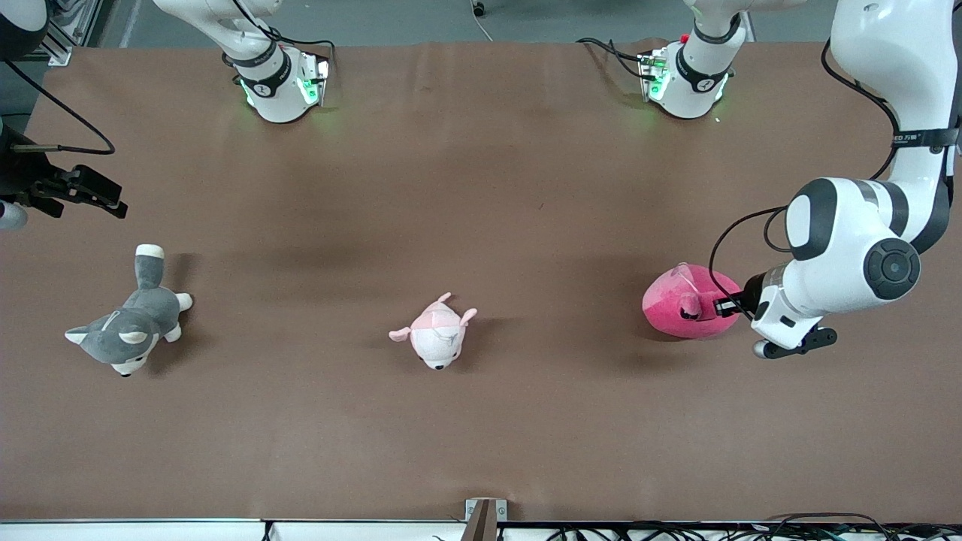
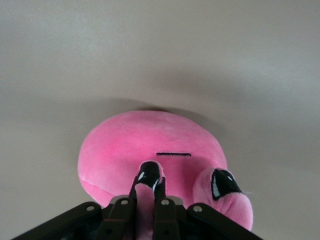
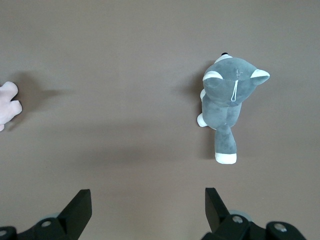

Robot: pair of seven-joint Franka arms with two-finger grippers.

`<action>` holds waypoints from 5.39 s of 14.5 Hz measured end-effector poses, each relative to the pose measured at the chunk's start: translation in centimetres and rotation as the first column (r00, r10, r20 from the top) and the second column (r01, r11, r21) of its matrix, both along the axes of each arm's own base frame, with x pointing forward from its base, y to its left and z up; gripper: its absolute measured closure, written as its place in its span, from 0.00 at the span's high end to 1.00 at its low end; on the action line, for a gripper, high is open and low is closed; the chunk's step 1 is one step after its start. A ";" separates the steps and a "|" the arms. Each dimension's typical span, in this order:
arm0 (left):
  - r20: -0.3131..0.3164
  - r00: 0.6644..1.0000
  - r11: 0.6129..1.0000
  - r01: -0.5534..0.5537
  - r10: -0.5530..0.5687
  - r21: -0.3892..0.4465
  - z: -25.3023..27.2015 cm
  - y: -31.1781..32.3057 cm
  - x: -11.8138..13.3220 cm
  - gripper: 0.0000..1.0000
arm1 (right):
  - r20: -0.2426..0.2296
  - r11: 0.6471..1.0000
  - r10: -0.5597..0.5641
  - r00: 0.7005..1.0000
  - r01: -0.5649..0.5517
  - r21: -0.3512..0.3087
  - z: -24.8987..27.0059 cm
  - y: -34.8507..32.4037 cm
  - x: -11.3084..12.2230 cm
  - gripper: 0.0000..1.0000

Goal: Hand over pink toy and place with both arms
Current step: 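Lower the left gripper onto the pink plush toy and grasp it, then lift the pink toy with the left gripper while the right gripper approaches, then move the right gripper to the pink toy's ear beside the left gripper, then grasp the pink toy with the right gripper and open the left gripper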

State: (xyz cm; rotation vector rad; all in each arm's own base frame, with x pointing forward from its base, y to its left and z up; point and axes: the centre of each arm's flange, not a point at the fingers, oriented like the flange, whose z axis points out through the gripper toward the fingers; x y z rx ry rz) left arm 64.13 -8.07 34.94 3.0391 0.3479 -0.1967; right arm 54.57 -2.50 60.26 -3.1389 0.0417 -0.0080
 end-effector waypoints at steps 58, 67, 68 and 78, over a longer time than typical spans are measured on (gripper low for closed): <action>0.124 0.975 0.891 -0.114 0.186 -0.439 17.9 -43.7 -14.9 0.11 | -0.091 0.923 0.013 0.996 0.023 0.383 -3.7 32.0 0.3 0.71; 0.124 0.974 0.891 -0.117 0.188 -0.438 17.8 -43.6 -14.7 0.11 | -0.102 0.926 0.040 0.994 0.001 0.379 -4.6 33.8 -0.3 0.71; 0.124 0.974 0.892 -0.117 0.188 -0.438 17.8 -43.6 -14.7 0.11 | -0.106 0.926 0.039 0.994 0.004 0.377 -4.9 33.8 -0.2 0.71; 0.124 0.974 0.892 -0.117 0.188 -0.438 17.8 -43.6 -14.7 0.11 | -0.127 0.930 0.036 0.991 0.013 0.366 -6.4 34.0 0.4 0.47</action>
